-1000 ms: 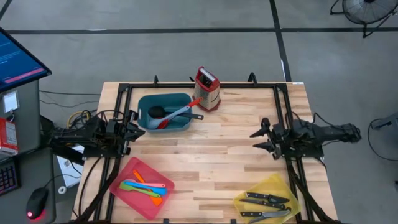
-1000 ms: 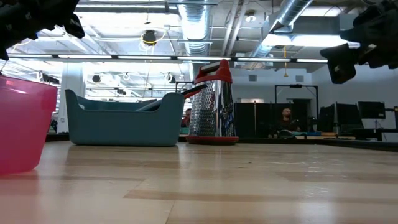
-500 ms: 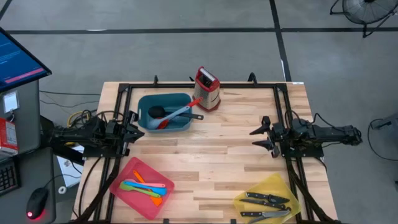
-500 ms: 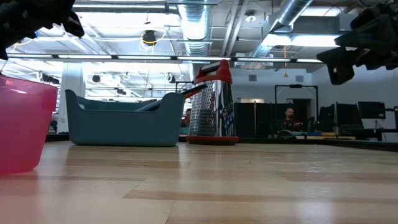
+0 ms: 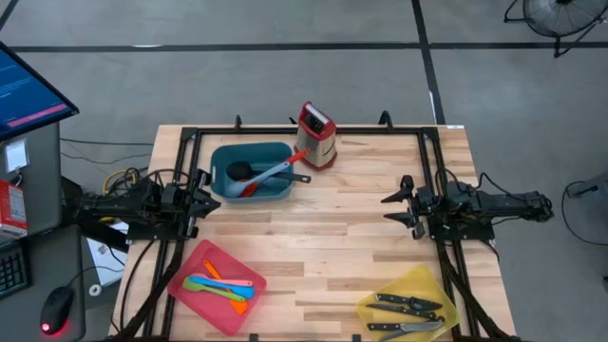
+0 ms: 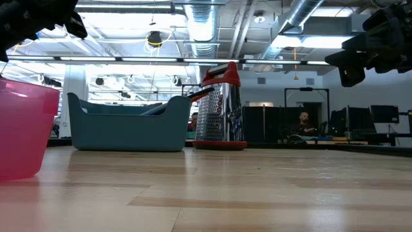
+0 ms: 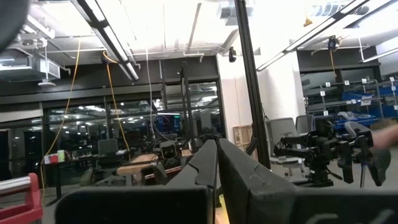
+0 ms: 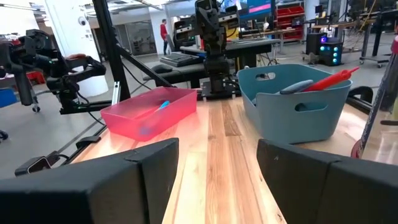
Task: Pick & Place Kitchen Items
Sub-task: Return to Home Position
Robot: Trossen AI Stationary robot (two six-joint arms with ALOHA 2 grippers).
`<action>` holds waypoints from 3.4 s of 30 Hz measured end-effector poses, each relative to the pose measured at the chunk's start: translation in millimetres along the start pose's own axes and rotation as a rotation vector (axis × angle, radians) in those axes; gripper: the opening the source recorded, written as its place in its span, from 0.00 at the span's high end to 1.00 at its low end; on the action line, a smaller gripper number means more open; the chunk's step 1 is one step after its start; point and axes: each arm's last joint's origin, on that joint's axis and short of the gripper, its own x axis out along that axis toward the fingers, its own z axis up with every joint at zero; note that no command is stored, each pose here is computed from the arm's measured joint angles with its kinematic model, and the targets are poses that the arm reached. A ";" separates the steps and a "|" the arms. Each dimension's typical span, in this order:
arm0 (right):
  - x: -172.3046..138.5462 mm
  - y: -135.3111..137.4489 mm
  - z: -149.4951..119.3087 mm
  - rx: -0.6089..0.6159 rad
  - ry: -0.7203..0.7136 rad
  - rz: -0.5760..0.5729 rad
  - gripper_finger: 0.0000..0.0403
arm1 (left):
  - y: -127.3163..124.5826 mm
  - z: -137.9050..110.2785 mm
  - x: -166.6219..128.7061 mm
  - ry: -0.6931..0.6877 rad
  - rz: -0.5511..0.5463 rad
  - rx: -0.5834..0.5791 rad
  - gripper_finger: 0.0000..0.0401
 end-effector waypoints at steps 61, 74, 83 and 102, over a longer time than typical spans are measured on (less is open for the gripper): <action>4.2 -0.4 -3.6 0.002 -0.013 0.001 0.47 | 0.6 2.1 -0.1 -0.021 0.006 0.005 0.99; 4.2 -0.4 -3.5 0.002 -0.013 0.001 0.47 | 0.7 -1.7 2.1 0.014 0.004 0.001 0.99; 4.2 -0.5 -4.4 0.002 -0.005 0.000 0.47 | 1.2 8.6 -0.4 -0.088 0.013 0.015 0.99; 4.1 -0.6 -5.2 0.002 0.005 -0.001 0.47 | 1.2 8.5 -0.4 -0.087 0.013 0.015 0.99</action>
